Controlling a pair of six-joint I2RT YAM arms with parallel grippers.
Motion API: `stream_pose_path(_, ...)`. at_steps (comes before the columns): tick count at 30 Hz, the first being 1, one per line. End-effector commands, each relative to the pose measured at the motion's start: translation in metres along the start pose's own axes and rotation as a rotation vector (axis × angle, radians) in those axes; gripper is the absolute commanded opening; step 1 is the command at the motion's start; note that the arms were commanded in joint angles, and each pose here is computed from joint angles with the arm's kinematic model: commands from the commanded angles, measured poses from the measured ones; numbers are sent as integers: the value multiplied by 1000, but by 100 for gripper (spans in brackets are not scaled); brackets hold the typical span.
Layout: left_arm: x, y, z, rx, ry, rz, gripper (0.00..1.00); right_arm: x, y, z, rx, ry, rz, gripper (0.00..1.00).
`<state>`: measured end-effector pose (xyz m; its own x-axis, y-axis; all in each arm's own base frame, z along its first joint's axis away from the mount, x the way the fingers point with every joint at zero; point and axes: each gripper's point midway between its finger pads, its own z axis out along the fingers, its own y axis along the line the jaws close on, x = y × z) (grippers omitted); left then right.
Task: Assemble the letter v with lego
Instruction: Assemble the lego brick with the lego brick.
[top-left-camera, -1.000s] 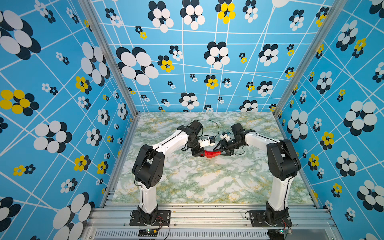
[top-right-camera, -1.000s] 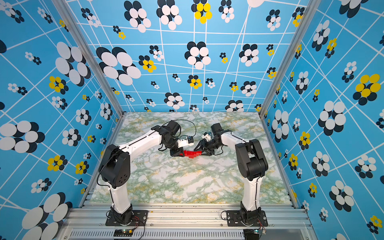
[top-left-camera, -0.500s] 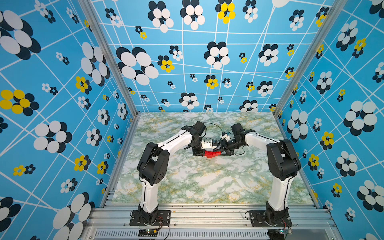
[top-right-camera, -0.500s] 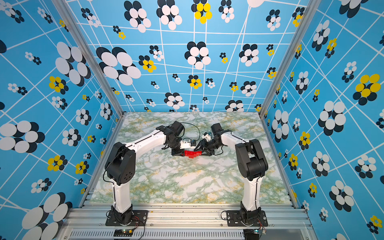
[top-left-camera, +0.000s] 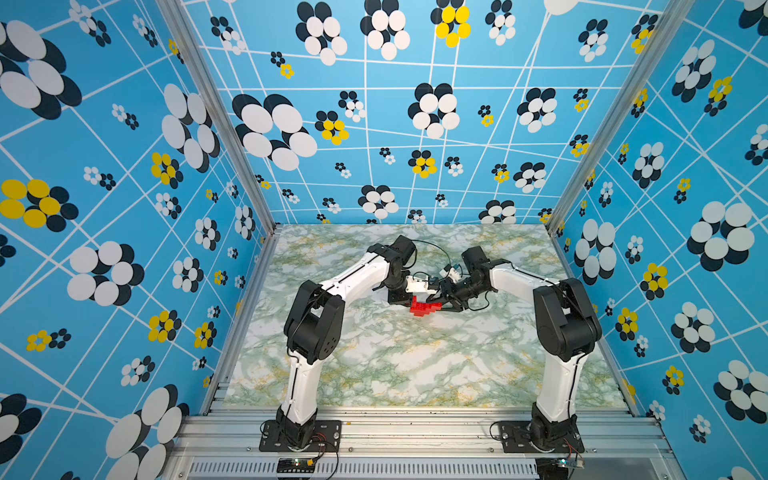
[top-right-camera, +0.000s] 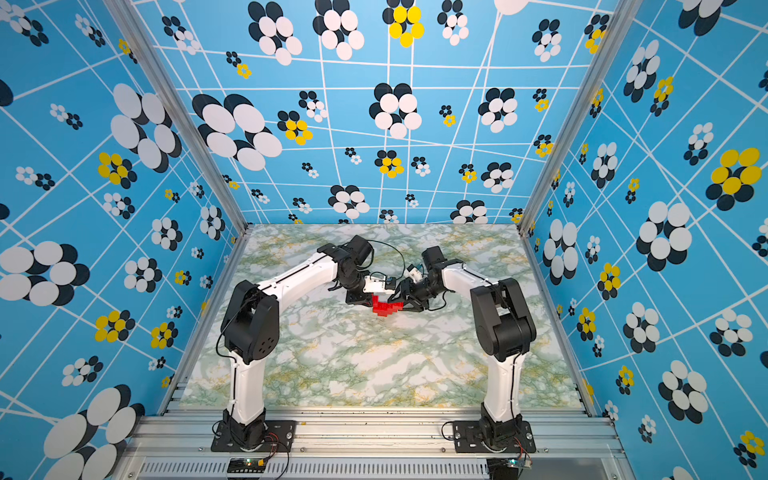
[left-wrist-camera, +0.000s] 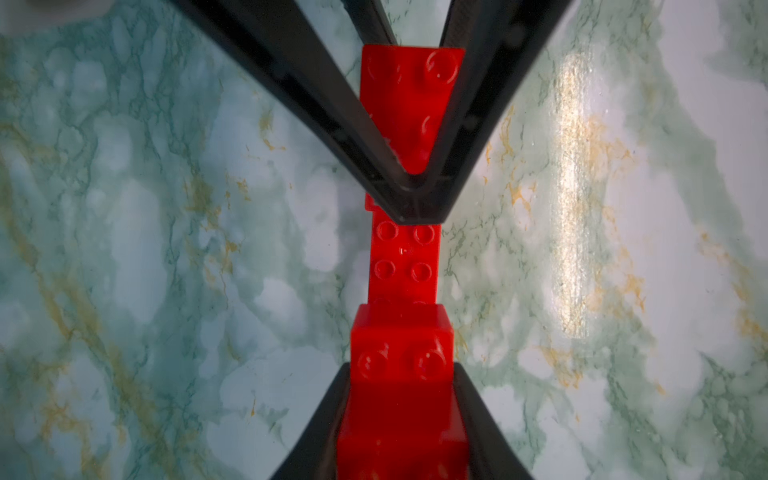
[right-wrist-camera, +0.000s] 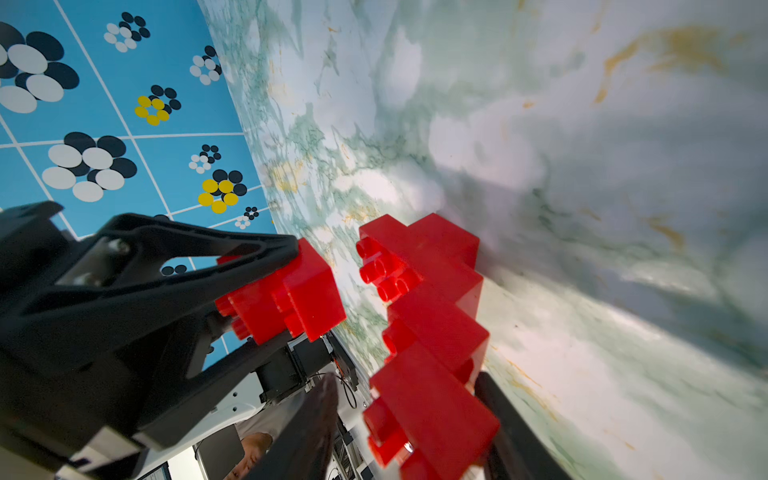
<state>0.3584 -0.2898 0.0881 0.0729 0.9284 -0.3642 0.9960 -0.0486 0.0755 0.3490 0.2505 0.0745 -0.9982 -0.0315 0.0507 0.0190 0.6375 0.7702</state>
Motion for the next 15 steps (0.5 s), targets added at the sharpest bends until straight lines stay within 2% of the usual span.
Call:
stream_pose_path(1, 2, -14, 3, 80, 21, 19, 19, 1, -4, 2, 5, 20, 11, 55)
stream_pose_path(15, 4, -12, 14, 103, 56, 33, 18, 2, -5, 2, 6, 19, 14, 55)
